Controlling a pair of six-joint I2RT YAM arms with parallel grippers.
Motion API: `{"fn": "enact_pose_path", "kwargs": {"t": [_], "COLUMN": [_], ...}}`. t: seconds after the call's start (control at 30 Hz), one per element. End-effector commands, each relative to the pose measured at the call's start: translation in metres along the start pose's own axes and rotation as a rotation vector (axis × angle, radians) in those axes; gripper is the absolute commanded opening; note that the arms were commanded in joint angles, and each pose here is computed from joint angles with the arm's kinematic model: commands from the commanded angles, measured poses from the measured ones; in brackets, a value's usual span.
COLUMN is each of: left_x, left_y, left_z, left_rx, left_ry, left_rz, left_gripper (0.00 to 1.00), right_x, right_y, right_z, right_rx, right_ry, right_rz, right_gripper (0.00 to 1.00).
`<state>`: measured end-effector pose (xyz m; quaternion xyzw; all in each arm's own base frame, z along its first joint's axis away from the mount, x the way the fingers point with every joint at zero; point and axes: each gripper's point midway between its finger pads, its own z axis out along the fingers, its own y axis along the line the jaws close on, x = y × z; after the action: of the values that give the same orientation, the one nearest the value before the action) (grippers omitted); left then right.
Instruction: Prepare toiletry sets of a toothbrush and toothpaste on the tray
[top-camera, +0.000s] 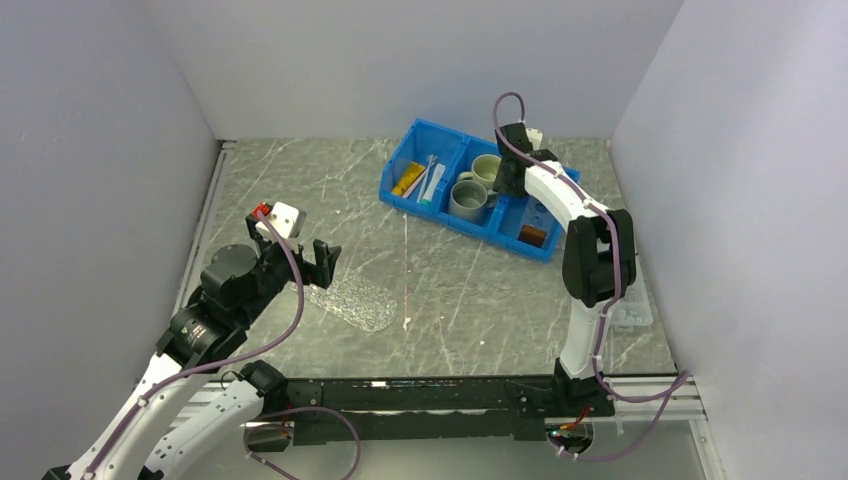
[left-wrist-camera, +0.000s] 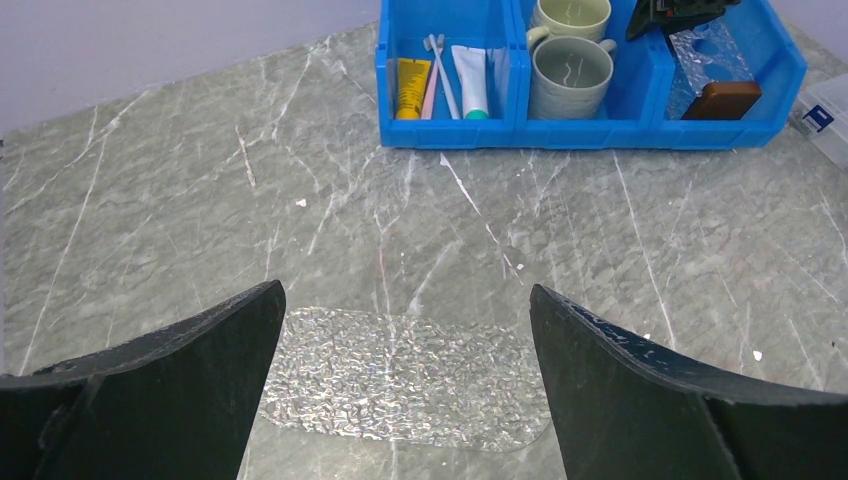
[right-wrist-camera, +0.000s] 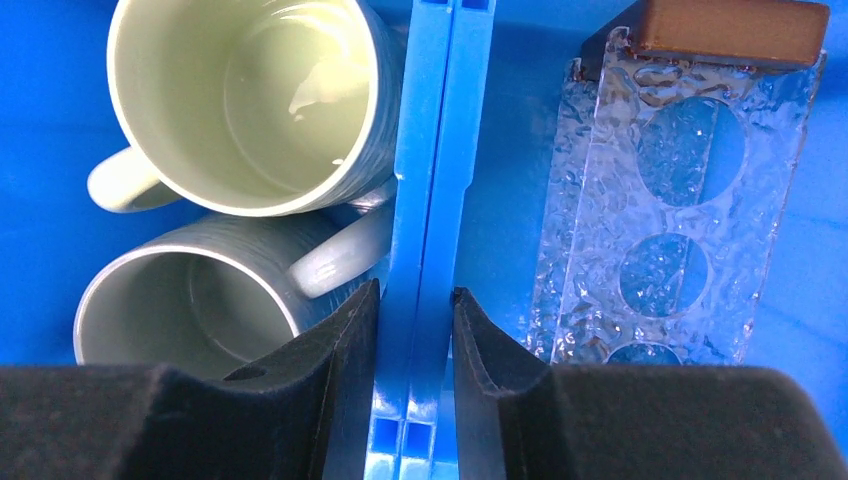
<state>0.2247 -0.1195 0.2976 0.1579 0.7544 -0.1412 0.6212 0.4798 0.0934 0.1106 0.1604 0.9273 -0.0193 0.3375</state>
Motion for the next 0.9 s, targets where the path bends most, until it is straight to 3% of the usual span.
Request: {"fn": "enact_pose_path", "kwargs": {"t": [0.0,0.63,0.87], "left_x": [-0.005,-0.006,-0.007], "left_y": [0.003,0.006,0.006], "left_z": [-0.001,-0.003,-0.003], "left_rx": [-0.014,-0.026,-0.026], "left_ry": [-0.024,-0.030,-0.032], "left_rz": [0.005,0.006,0.007], "left_gripper": [0.99,0.99,0.99], "right_x": [-0.009,0.034,0.035], "right_y": [0.050,0.136,0.143], "right_z": [-0.028,-0.056,-0.057], "right_rx": [-0.202,-0.406,-0.401], "right_ry": [-0.053,-0.045,-0.036], "right_rz": [-0.127,-0.270,-0.200], "right_gripper": [0.00,0.00,0.00]}}
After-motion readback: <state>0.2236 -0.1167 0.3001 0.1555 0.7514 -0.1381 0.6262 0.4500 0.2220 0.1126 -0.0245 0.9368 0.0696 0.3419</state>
